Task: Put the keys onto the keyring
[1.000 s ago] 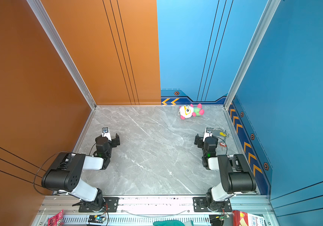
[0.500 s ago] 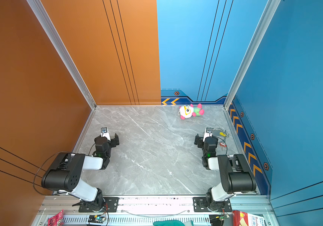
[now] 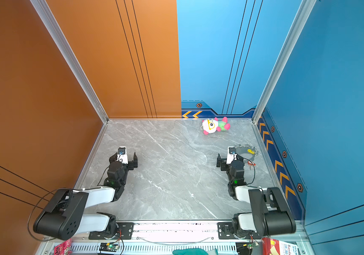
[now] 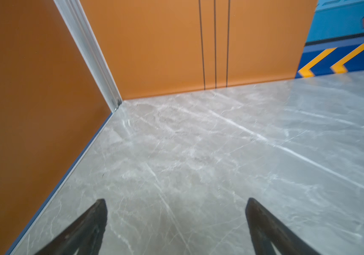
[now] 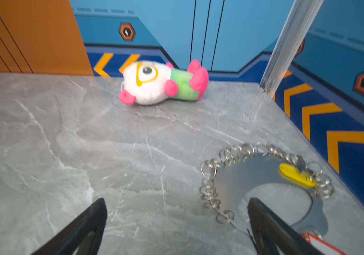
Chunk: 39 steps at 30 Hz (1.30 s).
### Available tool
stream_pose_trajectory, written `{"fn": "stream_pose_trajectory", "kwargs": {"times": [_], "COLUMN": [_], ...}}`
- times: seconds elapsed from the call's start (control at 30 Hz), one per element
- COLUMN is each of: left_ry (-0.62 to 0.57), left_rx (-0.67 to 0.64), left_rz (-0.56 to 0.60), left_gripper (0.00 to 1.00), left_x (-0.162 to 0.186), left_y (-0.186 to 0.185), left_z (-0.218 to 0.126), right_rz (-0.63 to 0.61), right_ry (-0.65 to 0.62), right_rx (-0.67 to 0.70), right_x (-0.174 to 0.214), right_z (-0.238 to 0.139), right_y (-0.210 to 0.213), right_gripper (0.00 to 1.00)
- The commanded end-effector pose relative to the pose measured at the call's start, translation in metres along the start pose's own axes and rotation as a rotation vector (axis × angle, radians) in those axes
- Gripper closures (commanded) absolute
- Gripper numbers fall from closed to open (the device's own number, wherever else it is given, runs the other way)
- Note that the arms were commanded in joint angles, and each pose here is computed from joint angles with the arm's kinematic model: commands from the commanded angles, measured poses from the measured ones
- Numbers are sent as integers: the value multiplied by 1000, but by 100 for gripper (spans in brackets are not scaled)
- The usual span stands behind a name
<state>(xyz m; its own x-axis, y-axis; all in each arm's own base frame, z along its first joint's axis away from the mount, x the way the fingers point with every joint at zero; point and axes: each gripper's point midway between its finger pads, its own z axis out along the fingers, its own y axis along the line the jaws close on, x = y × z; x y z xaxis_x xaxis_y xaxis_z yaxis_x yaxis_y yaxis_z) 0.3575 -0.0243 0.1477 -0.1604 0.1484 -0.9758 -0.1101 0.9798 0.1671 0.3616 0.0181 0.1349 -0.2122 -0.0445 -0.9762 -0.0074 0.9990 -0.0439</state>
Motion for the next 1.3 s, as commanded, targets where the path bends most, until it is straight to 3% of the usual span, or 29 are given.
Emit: {"fn": "stream_pose_trajectory", "kwargs": {"times": [0.0,0.1,0.23,0.37,0.47,0.6,0.77,0.97,1.27], "left_ry": [-100,-77,69,173,224,281,332,395,425], "left_rx": [-46,-47,-124,-128,-221,-146,23,90,105], "left_rz": [26,-74,-246,-326,-455,-554,-508,-459,-425], "left_gripper": [2,2,2,2,2,2,2,2,2], "left_x": [-37,-61,-62,-50,-34,-21,-26,-18,-6], "left_y": [-1,-5,7,6,24,24,-6,-25,-32], "left_z": [-14,-16,-12,-17,-28,-31,-28,-26,-29], "right_rz": [-22,42,220,512,605,612,616,629,567], "right_ry": [-38,-25,9,136,235,534,741,871,952], "right_rx": [-30,0,68,197,129,277,313,308,248], "right_x": [-45,-83,-115,-100,-81,-27,21,57,75], "right_z": [-10,-17,-20,-25,-10,7,28,49,76], "right_y": [8,2,-15,-48,-58,-83,-82,-72,-54], "right_gripper": [0,0,0,0,0,0,0,0,0]}}
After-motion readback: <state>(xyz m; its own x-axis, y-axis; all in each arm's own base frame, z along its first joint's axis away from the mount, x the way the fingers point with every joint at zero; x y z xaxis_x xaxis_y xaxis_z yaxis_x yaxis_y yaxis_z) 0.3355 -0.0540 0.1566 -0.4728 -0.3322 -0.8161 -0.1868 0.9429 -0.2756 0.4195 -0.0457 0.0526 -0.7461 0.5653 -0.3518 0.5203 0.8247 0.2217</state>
